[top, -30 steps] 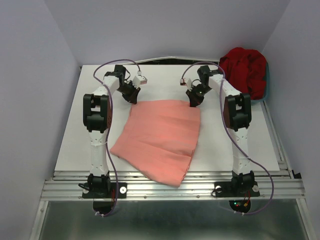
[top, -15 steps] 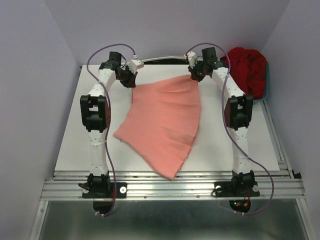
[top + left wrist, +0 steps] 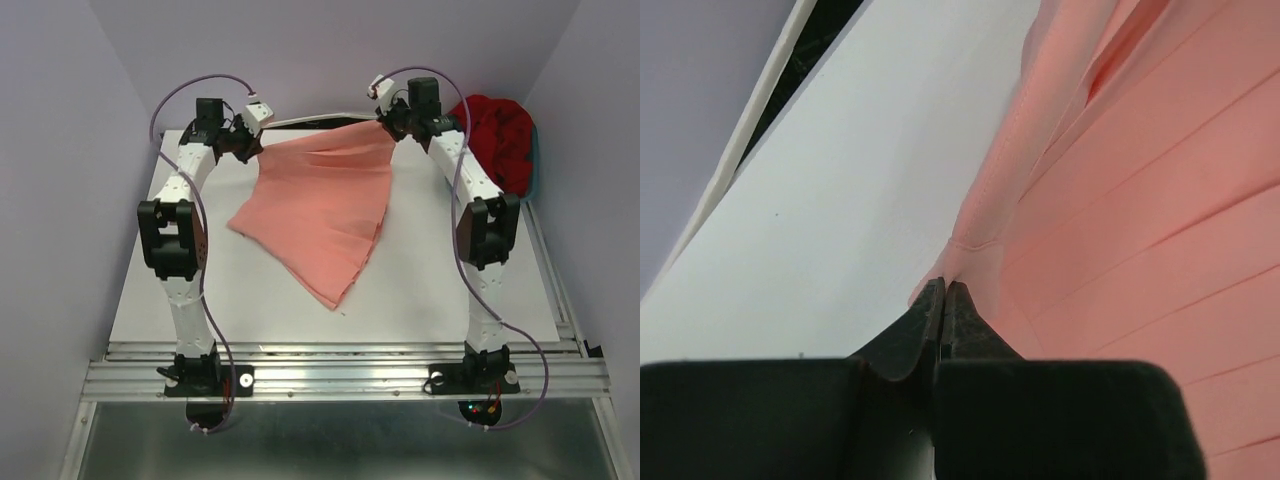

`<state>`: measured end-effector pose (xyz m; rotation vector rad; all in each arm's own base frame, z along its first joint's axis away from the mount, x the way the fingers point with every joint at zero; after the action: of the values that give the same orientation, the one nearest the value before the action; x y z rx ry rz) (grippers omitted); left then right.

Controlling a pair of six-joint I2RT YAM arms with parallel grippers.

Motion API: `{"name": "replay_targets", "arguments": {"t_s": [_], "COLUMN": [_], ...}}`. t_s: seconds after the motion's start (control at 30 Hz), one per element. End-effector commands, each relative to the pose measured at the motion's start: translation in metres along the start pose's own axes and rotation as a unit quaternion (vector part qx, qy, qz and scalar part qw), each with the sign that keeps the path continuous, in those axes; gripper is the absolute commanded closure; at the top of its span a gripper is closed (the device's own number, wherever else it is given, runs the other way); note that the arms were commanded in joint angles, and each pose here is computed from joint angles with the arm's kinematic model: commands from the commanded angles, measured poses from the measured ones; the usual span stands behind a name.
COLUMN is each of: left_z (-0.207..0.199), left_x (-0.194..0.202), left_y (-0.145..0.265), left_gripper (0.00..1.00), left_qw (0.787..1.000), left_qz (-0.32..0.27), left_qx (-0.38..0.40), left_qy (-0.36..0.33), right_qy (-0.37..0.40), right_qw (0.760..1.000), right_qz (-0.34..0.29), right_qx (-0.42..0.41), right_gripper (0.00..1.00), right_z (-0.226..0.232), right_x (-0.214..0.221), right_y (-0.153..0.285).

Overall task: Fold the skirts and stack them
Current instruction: Fold the skirt

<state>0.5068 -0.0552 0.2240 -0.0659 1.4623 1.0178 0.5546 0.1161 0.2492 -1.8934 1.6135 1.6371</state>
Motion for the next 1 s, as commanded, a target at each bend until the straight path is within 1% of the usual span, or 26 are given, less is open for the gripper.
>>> {"name": "replay_targets", "arguments": {"t_s": [0.0, 0.03, 0.07, 0.13, 0.2, 0.23, 0.27, 0.33, 0.4, 0.43, 0.47, 0.5, 0.53, 0.57, 0.6, 0.63, 0.67, 0.7, 0.73, 0.77, 0.8, 0.83, 0.87, 0.9, 0.97], "left_z": [0.022, 0.021, 0.019, 0.018, 0.017, 0.016, 0.014, 0.008, -0.004, -0.007, -0.018, -0.026, -0.039, -0.049, -0.058, -0.068, -0.09, -0.101, -0.109, -0.134, -0.137, -0.141, -0.151, -0.152, -0.154], "left_x": [-0.023, -0.022, -0.018, -0.017, -0.007, -0.007, 0.006, 0.016, 0.032, 0.036, 0.054, 0.059, 0.075, 0.085, 0.096, 0.106, 0.126, 0.137, 0.142, 0.169, 0.176, 0.182, 0.197, 0.203, 0.212], "left_y": [0.065, 0.068, 0.073, 0.082, 0.089, 0.094, 0.1, 0.106, 0.115, 0.125, 0.128, 0.131, 0.137, 0.141, 0.145, 0.147, 0.15, 0.151, 0.159, 0.155, 0.154, 0.157, 0.153, 0.153, 0.151], "left_gripper": [1.0, 1.0, 1.0, 1.0, 1.0, 1.0, 1.0, 1.0, 1.0, 1.0, 1.0, 1.0, 1.0, 1.0, 1.0, 1.0, 1.0, 1.0, 1.0, 1.0, 1.0, 1.0, 1.0, 1.0, 1.0], "left_qw": [0.993, 0.992, 0.992, 0.99, 0.991, 0.989, 0.99, 0.987, 0.983, 0.98, 0.977, 0.974, 0.973, 0.97, 0.964, 0.961, 0.959, 0.952, 0.945, 0.943, 0.938, 0.932, 0.93, 0.928, 0.931], "left_qz": [-0.069, -0.073, -0.07, -0.076, -0.074, -0.075, -0.063, -0.064, -0.051, -0.049, -0.032, -0.027, -0.009, 0.002, 0.024, 0.038, 0.055, 0.068, 0.093, 0.107, 0.114, 0.132, 0.141, 0.157, 0.173], "left_qx": [-0.055, -0.047, -0.044, -0.035, -0.023, -0.021, -0.008, 0.016, 0.039, 0.042, 0.064, 0.079, 0.093, 0.106, 0.119, 0.127, 0.138, 0.143, 0.133, 0.158, 0.146, 0.137, 0.134, 0.128, 0.119], "left_qy": [-0.084, -0.091, -0.092, -0.113, -0.113, -0.129, -0.124, -0.144, -0.173, -0.188, -0.199, -0.211, -0.211, -0.217, -0.235, -0.241, -0.242, -0.261, -0.285, -0.273, -0.293, -0.308, -0.312, -0.313, -0.297], "right_qy": [0.04, 0.047, 0.065, 0.068, 0.08, 0.082, 0.087, 0.091, 0.085, 0.092, 0.095, 0.089, 0.098, 0.102, 0.102, 0.105, 0.113, 0.112, 0.117, 0.118, 0.115, 0.112, 0.104, 0.091, 0.079], "right_qw": [0.997, 0.997, 0.996, 0.996, 0.994, 0.993, 0.991, 0.99, 0.987, 0.984, 0.979, 0.978, 0.976, 0.972, 0.967, 0.965, 0.96, 0.959, 0.952, 0.95, 0.95, 0.947, 0.946, 0.945, 0.939], "right_qz": [-0.059, -0.056, -0.065, -0.04, -0.029, -0.024, -0.013, -0.002, 0.027, 0.023, 0.045, 0.057, 0.051, 0.06, 0.082, 0.09, 0.094, 0.099, 0.124, 0.133, 0.131, 0.142, 0.143, 0.149, 0.157], "right_qx": [-0.002, -0.01, -0.017, -0.043, -0.073, -0.082, -0.102, -0.112, -0.136, -0.15, -0.175, -0.178, -0.19, -0.203, -0.216, -0.224, -0.237, -0.24, -0.253, -0.258, -0.259, -0.264, -0.271, -0.277, -0.294], "right_gripper": [0.99, 0.99, 0.99, 0.99, 0.99, 0.99, 0.99, 0.99, 0.99, 0.99, 0.99, 0.99, 0.99, 0.99, 0.99, 0.99, 0.99, 0.99, 0.99, 0.99, 0.99, 0.99, 0.99, 0.99, 0.99], "right_z": [0.02, 0.031, 0.047, 0.073, 0.099, 0.108, 0.127, 0.144, 0.167, 0.182, 0.204, 0.208, 0.221, 0.233, 0.248, 0.258, 0.27, 0.274, 0.286, 0.291, 0.294, 0.299, 0.303, 0.308, 0.318], "right_x": [-0.062, -0.064, -0.078, -0.07, -0.078, -0.08, -0.078, -0.079, -0.066, -0.069, -0.056, -0.046, -0.045, -0.036, -0.013, -0.004, 0.003, 0.013, 0.034, 0.044, 0.05, 0.061, 0.065, 0.07, 0.077], "right_y": [0.07, 0.074, 0.088, 0.09, 0.103, 0.108, 0.109, 0.124, 0.129, 0.139, 0.14, 0.142, 0.152, 0.155, 0.153, 0.154, 0.156, 0.153, 0.151, 0.147, 0.141, 0.139, 0.136, 0.13, 0.127]}}
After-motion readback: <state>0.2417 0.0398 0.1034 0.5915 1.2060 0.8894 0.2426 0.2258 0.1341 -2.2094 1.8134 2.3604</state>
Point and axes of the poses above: each gripper's point midway between its finger pads, its own y axis back along the fingers, its own z axis along the line the jaws close on, x = y × z, the point moved 10 cm from there along y, back along the fingers, and after that the axes turned 1 degree about -y, right-handed, at the moved point
